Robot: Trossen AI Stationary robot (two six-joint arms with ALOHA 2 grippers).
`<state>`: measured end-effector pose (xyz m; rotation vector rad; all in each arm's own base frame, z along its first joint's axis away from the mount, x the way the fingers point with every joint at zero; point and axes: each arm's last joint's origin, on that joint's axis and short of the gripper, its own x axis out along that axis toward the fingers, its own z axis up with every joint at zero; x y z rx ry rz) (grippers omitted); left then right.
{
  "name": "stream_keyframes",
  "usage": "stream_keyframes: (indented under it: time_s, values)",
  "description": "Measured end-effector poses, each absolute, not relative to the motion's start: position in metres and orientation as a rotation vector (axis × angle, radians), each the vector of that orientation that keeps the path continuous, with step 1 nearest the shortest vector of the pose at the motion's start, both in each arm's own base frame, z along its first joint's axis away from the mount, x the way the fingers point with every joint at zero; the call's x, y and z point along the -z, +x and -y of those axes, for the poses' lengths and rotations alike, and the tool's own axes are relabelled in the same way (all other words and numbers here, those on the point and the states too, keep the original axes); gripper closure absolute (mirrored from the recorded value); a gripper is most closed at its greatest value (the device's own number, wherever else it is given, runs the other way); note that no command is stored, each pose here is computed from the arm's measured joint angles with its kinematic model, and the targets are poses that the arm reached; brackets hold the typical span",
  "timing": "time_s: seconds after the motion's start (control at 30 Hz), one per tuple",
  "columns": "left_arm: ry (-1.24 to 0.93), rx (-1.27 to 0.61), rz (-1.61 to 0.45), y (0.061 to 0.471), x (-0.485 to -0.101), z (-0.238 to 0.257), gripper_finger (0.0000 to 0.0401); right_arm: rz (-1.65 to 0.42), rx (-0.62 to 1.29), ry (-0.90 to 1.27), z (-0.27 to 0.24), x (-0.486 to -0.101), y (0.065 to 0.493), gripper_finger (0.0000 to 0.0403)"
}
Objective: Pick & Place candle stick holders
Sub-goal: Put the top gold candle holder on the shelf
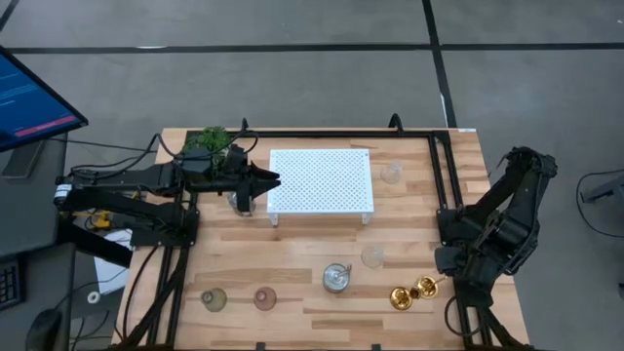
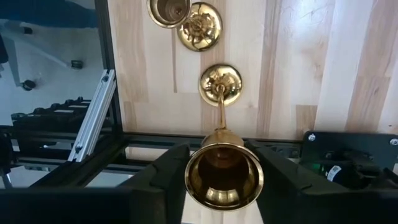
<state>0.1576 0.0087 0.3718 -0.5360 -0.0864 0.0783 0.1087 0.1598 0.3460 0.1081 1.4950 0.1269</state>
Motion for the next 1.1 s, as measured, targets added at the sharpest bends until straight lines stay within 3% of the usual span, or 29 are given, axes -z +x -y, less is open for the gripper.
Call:
stream_keyframes:
  time_s: [0.17,0.4,0.63,1.1]
  values:
    - [-0.536,-0.078,0.087,0.158,-0.372,-0.009,0.0255,-1.506,-0.109,0.099,-0.158,-0.346,0.108,0.0277]
    - [-0.536,-0.078,0.087,0.158,-0.372,-0.009,0.0255,-1.471,-0.006,0.115,-0.147,-0.347,0.111,0.023]
    - [-0.536,-0.078,0.089,0.158,-0.372,-0.009,0.0255,-1.444,0.004,0.159,-0.134,-0.353,0.114,0.0279]
    - [-0.53,-0.078,0.088,0.158,-0.372,-0.009,0.0255,-1.403,0.027,0.146,-0.116,-0.355,0.127,0.0273]
